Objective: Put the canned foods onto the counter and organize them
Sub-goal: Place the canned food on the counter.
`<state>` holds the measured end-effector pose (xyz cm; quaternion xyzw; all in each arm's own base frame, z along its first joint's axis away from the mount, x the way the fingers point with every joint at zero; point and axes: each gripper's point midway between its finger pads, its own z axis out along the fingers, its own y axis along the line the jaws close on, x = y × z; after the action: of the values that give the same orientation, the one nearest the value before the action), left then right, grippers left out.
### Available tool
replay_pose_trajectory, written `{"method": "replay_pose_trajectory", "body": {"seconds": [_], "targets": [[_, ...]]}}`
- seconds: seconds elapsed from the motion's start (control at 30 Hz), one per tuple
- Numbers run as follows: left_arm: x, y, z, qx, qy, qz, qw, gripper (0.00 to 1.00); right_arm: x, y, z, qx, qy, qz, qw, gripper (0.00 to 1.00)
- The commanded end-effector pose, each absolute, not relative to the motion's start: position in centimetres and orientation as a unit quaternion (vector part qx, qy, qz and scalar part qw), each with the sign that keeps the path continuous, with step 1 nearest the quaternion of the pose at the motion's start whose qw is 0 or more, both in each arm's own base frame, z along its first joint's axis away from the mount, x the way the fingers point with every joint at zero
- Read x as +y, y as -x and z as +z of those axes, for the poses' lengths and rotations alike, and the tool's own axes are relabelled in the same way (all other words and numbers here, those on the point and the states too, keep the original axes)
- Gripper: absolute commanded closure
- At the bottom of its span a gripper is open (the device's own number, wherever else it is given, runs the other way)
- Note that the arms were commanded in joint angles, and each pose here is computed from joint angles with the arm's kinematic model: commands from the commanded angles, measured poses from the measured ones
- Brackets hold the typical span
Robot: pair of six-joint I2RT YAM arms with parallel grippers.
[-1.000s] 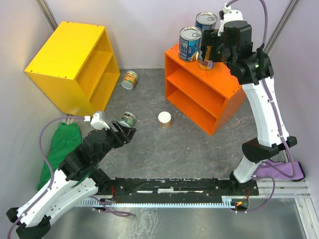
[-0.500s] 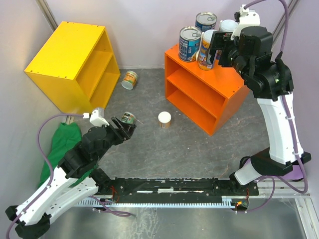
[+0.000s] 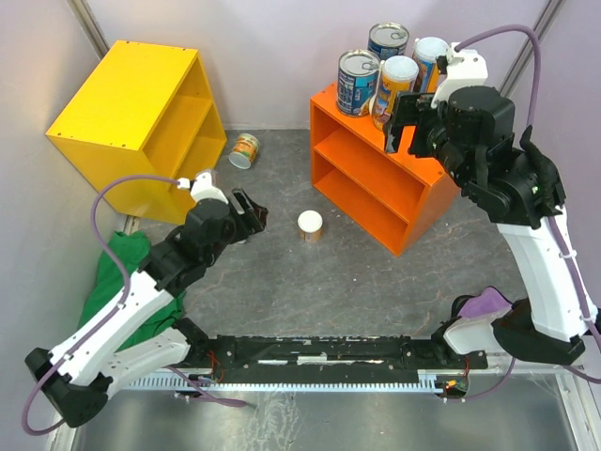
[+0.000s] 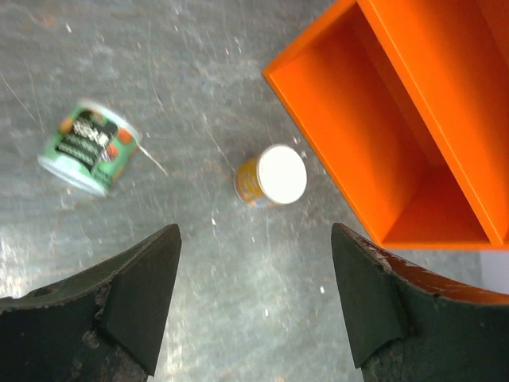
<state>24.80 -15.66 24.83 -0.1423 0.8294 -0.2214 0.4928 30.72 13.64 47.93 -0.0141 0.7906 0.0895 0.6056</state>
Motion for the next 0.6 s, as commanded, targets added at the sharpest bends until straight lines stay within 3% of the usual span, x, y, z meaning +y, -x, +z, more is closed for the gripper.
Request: {"method": "replay_pose_trajectory", "body": {"seconds": [0.0, 0.3, 0.57], "targets": [[-15.6, -29.1, 28.0, 0.806, 0.128, -0.225, 0.532, 0.17, 13.3, -29.2, 48.4, 0.78, -0.002, 0.09, 0.619, 0.0], [-14.2, -38.3, 24.4, 0.839, 0.124, -0.186, 0.496, 0.17, 13.6, -25.9, 45.6, 0.787, 0.013, 0.115, 0.606, 0.0], [-11.5, -45.4, 21.7, 0.83, 0.16, -0.122, 0.52, 0.17, 13.9, -24.2, 42.9, 0.798, 0.033, 0.134, 0.587, 0.01]]}}
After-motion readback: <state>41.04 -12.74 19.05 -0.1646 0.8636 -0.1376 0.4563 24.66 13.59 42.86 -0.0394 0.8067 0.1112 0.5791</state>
